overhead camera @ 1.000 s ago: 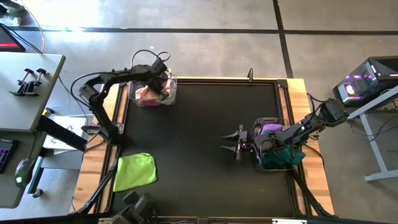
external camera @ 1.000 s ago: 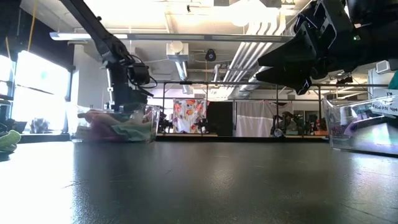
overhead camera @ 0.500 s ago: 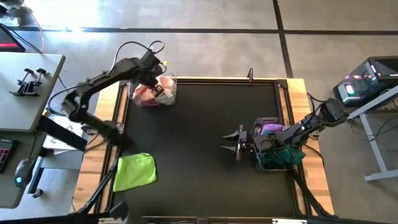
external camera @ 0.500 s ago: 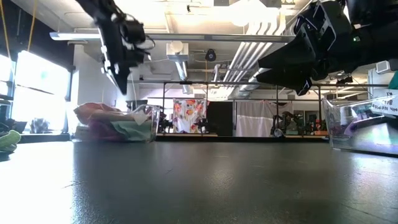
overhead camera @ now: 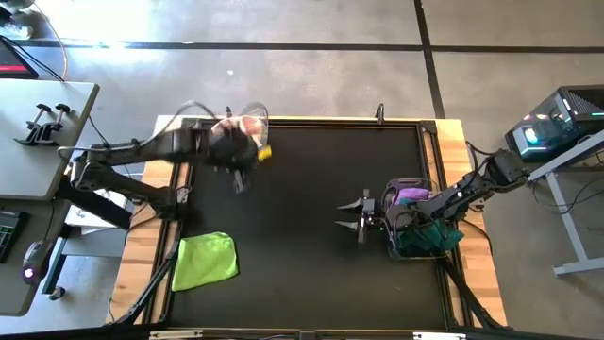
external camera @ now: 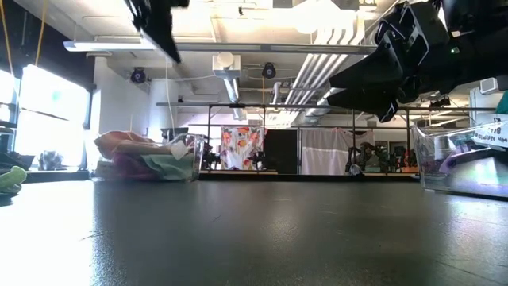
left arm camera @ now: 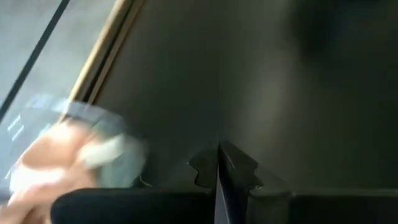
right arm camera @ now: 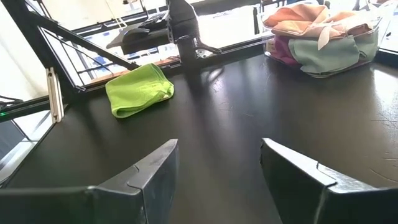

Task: Sort towels by color in basket
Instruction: Put the green towel into the top transparent bin

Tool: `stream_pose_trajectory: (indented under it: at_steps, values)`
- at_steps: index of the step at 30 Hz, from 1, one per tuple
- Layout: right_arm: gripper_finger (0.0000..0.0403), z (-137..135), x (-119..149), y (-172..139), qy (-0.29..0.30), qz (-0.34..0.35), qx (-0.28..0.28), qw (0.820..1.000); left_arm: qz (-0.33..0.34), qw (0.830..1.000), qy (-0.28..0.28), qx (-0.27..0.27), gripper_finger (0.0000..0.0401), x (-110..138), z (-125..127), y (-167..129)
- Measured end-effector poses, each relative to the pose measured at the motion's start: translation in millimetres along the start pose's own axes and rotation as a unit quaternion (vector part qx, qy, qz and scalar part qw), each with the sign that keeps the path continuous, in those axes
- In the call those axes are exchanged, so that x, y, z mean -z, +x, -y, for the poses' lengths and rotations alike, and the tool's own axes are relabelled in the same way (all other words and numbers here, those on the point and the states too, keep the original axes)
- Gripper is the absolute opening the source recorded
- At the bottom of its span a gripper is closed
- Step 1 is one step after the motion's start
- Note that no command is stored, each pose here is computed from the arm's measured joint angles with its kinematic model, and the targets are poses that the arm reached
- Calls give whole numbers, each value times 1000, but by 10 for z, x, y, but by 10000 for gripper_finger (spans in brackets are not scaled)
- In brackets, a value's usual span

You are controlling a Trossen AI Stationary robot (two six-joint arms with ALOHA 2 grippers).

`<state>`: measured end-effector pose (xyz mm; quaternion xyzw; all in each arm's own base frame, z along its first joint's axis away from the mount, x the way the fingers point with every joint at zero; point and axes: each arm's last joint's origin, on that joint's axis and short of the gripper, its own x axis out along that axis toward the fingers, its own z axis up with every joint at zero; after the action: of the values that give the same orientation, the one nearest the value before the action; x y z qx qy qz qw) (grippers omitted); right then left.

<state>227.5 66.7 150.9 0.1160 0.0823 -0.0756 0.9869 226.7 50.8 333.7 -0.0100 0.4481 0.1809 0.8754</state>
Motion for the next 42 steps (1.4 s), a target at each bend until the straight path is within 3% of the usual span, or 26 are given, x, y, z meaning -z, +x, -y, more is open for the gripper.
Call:
stream_pose_trajectory:
  at_steps: [3, 10, 14, 22, 26, 31, 35, 42]
  values:
    - [220, 1, 0, 0, 0, 0, 1, 1000, 36, 997, 60, 38, 1, -31, 401, -65]
    - [220, 1, 0, 0, -4, 0, 1, 1000, 66, 978, 138, 143, 1, 81, 1247, -177]
    - [220, 1, 0, 0, -4, 0, 1, 1000, 16, 971, 153, 181, 1, 272, 1600, -174]
    - [220, 0, 0, 0, -17, 0, 1, 1000, -166, 962, 69, 207, 1, 731, 2146, -68]
    - [220, 0, -1, 0, -17, 1, 1, 1000, -266, 946, 34, 184, 2, 1000, 2343, -46]
    - [220, 0, 0, 0, -18, 0, 1, 1000, -349, 934, -19, 78, 31, 1305, 2407, -101]
    - [220, -2, -8, 0, -24, 4, 0, 1000, -377, 924, -56, 10, 83, 1498, 2406, -166]
    - [220, -7, -23, 0, -30, 11, -2, 999, -422, 900, -95, -53, 205, 1865, 2261, -25]
